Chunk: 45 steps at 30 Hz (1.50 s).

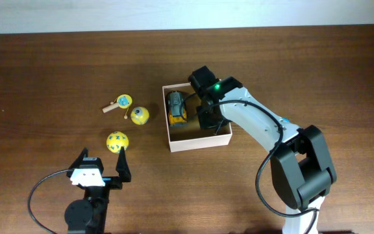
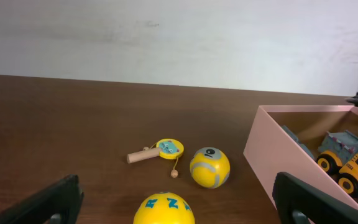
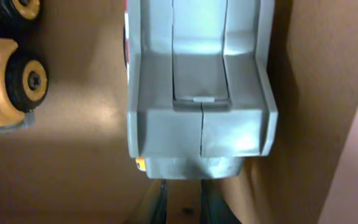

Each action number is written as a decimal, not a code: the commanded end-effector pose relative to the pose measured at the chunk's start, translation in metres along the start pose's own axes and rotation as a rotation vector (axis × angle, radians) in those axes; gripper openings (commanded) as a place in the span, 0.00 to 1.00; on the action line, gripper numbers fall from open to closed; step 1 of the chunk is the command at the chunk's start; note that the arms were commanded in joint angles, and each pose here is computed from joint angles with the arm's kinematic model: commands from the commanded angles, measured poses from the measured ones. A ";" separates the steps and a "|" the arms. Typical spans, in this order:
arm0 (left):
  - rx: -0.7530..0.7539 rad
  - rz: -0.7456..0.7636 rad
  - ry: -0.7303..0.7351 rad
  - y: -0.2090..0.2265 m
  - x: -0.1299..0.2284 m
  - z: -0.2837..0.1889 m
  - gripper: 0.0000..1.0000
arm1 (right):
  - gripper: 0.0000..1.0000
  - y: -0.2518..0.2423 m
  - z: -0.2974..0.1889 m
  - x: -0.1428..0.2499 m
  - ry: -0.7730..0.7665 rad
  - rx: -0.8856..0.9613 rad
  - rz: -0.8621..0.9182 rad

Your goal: Pack container

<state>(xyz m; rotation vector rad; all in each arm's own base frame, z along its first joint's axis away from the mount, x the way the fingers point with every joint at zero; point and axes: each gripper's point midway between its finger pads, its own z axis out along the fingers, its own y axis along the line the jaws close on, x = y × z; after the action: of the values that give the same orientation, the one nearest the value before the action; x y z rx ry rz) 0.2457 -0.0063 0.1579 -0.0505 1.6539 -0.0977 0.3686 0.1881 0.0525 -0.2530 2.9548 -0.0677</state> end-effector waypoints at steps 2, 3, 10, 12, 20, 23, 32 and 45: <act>0.006 0.019 -0.002 -0.001 0.001 0.000 0.99 | 0.13 0.001 -0.002 -0.002 -0.022 -0.005 0.008; 0.006 0.019 -0.002 -0.001 0.001 0.000 0.99 | 0.13 0.001 -0.002 -0.004 -0.027 -0.003 0.008; 0.007 0.019 -0.002 -0.001 0.001 0.000 0.99 | 0.13 -0.001 -0.002 -0.010 -0.056 0.015 0.009; 0.006 0.019 -0.002 -0.001 0.001 0.000 0.99 | 0.13 -0.002 -0.002 -0.012 -0.062 0.016 0.009; 0.006 0.019 -0.002 -0.001 0.001 0.000 0.99 | 0.13 -0.006 -0.003 -0.017 -0.087 0.044 0.013; 0.006 0.019 -0.002 -0.001 0.001 0.000 0.99 | 0.13 -0.006 -0.003 -0.020 -0.098 0.047 0.013; 0.006 0.019 -0.002 -0.001 0.001 0.000 0.99 | 0.13 -0.006 -0.003 -0.024 -0.114 0.046 0.001; 0.006 0.019 -0.002 -0.001 0.001 0.000 0.99 | 0.13 -0.004 -0.003 -0.021 -0.104 0.041 -0.009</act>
<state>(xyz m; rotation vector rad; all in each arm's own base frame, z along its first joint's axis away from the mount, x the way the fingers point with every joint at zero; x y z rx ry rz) 0.2457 -0.0063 0.1579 -0.0506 1.6539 -0.0983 0.3942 0.1914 0.0584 -0.2384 2.8405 -0.0822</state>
